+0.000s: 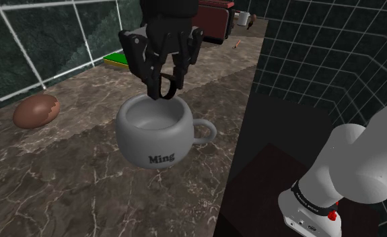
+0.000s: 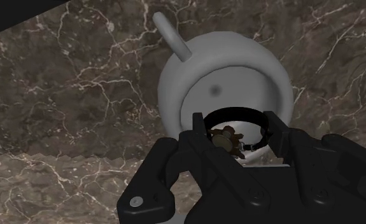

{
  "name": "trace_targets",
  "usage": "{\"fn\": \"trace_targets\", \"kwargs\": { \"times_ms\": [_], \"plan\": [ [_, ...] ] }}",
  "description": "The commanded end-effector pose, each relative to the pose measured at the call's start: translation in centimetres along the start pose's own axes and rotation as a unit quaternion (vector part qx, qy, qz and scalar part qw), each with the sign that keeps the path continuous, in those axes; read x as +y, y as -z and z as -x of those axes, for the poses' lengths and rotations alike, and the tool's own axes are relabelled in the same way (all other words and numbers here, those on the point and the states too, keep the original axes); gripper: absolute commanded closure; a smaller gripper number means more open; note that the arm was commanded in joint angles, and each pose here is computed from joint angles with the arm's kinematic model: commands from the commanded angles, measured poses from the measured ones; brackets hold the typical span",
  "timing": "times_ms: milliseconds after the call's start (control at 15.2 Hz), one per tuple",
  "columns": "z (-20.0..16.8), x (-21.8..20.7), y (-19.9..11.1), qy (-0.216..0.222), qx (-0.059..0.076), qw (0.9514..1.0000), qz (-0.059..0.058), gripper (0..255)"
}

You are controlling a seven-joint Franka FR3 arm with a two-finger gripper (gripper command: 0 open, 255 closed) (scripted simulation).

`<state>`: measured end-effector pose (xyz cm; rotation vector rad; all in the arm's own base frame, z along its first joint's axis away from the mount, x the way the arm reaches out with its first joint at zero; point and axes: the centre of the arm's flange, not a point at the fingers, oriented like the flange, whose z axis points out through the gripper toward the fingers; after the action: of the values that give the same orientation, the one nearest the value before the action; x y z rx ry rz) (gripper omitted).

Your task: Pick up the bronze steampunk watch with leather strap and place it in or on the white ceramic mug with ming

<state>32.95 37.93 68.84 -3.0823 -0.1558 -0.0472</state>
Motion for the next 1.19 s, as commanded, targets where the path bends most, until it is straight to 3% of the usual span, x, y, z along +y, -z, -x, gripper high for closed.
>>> {"fn": "trace_targets", "kwargs": {
  "times_ms": [0,264,726,792,1122],
  "plan": [
    [0.0,0.0,-1.1,0.000,0.000,1.0000,0.000,255],
    [0.1,0.1,-2.9,0.000,0.000,1.0000,0.000,255],
    [0.1,0.1,-2.9,0.000,0.000,1.0000,0.000,255],
    [0.1,0.1,-2.9,0.000,0.000,1.0000,0.000,0],
    [0.1,0.1,-2.9,0.000,0.000,1.0000,0.000,0]
  ]
}}
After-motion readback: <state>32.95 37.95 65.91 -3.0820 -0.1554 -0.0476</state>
